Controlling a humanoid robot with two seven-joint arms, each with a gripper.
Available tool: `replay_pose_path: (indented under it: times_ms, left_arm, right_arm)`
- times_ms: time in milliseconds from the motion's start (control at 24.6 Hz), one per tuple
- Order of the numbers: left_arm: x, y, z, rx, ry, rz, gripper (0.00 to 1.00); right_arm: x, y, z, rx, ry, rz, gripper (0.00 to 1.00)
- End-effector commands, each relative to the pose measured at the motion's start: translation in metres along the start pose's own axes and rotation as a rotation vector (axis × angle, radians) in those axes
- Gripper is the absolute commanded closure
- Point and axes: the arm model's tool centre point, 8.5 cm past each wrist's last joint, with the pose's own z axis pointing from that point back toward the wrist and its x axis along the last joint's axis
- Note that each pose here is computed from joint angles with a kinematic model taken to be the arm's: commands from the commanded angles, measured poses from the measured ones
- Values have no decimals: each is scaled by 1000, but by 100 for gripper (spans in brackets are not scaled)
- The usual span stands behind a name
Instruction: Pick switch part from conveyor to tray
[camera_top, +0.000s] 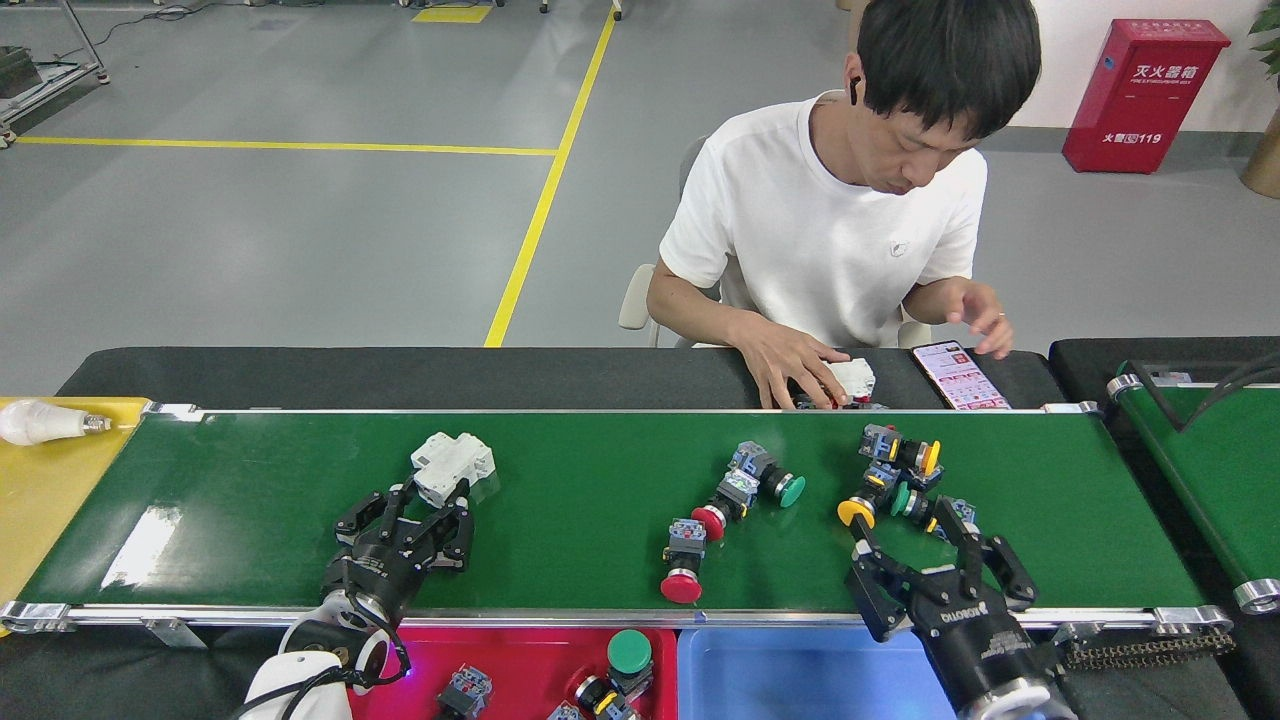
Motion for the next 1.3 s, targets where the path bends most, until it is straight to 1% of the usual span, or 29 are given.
replay_pose_path:
  times_ms: [0,41,122,162,203,243,365,446,528,649,730,812,852,933,974,1014,1055,1177,1217,1258]
  left_arm:
    - [-4,13,10,61,-1,1,95]
    - [-5,20,21,91,-4,-14,95]
    - [2,30,40,136,-38,-24,95]
    - [7,39,51,169,-58,-32,95]
    - [12,41,59,182,-71,-36,95]
    - [17,42,72,189,-80,-42,95]
    - [27,41,106,206,-101,-35,94]
    - [38,39,126,206,-132,-33,94]
    - [43,37,129,199,-144,-33,94]
    - [56,40,125,204,-181,-42,94]
    - [58,39,125,202,-185,-40,94]
    - [58,38,125,199,-185,-38,94]
    - [58,38,125,199,-185,-38,94]
    - [58,37,126,198,-185,-37,94]
    - [58,37,126,198,-185,-37,94]
    - [59,37,126,196,-186,-37,94]
    - [58,36,127,193,-184,-37,94]
    - [56,34,128,187,-182,-39,94]
    - [56,33,129,186,-179,-39,94]
    - [56,33,129,186,-181,-39,94]
  right_arm:
    - [-4,-1,10,-51,43,-3,3]
    - [-6,4,17,-65,49,-1,3]
    - [-6,5,20,-75,50,1,2]
    - [3,5,16,-77,39,-12,3]
    - [12,6,12,-70,30,-24,3]
    - [27,6,3,-55,29,-38,3]
    - [66,6,-31,4,37,-11,3]
    - [89,14,-59,67,55,10,3]
    - [104,18,-84,105,77,33,2]
    - [118,29,-104,161,73,69,2]
    - [121,30,-114,176,73,76,2]
    - [120,31,-121,190,72,66,3]
    - [122,31,-123,194,68,62,6]
    - [124,30,-128,196,52,72,31]
    - [123,29,-129,194,46,77,51]
    - [124,28,-129,193,35,81,66]
    - [126,28,-130,192,12,83,79]
    - [133,26,-129,192,-50,63,94]
    - [135,25,-129,188,-64,52,97]
    - [136,21,-129,180,-74,42,98]
